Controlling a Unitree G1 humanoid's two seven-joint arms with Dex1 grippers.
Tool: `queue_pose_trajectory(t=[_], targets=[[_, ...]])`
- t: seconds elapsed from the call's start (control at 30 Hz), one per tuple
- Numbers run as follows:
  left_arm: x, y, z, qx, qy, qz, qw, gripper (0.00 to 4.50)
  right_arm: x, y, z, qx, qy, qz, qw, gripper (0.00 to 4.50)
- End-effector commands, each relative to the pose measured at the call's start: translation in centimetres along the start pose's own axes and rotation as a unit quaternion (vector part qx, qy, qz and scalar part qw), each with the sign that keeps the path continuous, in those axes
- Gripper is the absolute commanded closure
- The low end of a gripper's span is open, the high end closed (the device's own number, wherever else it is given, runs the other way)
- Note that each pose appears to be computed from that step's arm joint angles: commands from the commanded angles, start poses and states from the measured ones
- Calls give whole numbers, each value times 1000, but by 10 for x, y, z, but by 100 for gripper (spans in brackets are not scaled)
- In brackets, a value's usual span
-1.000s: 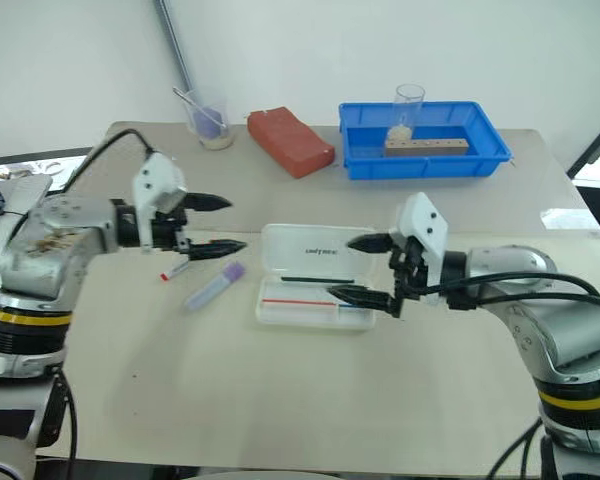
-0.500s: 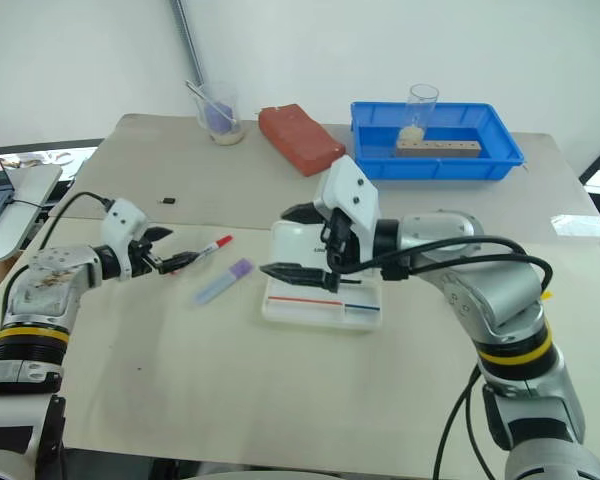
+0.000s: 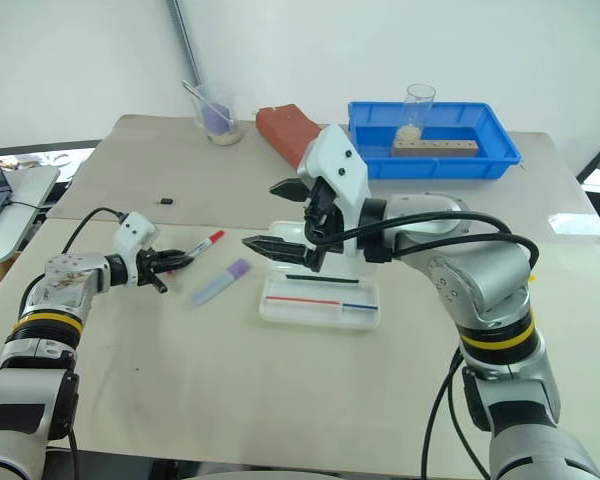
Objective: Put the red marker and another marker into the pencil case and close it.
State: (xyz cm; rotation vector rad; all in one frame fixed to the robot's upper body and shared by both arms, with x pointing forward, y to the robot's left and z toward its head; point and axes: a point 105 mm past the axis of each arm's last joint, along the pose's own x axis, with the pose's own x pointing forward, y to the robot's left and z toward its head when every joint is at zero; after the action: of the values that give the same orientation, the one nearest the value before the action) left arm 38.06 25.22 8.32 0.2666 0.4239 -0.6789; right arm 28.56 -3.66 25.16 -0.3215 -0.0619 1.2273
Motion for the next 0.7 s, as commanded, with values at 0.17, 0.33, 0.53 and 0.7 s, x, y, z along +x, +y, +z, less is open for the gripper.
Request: queue_pose_trajectory(t=[0.17,0.33,0.53,0.7], targets=[[-39,-6,71,100,-69,-4,993,436,-33,27,-40,-28,70,33,997,0],[-62,-64,102,201,-56,-117,971,436,-56,32,-70,-17,119,21,993,0],[-49,-136,111,302,-32,-262,916,436,-73,30,-78,16,133,-2,991,0],[3,-166,122,325,-73,-297,895,436,-85,22,-80,26,143,-27,989,0]])
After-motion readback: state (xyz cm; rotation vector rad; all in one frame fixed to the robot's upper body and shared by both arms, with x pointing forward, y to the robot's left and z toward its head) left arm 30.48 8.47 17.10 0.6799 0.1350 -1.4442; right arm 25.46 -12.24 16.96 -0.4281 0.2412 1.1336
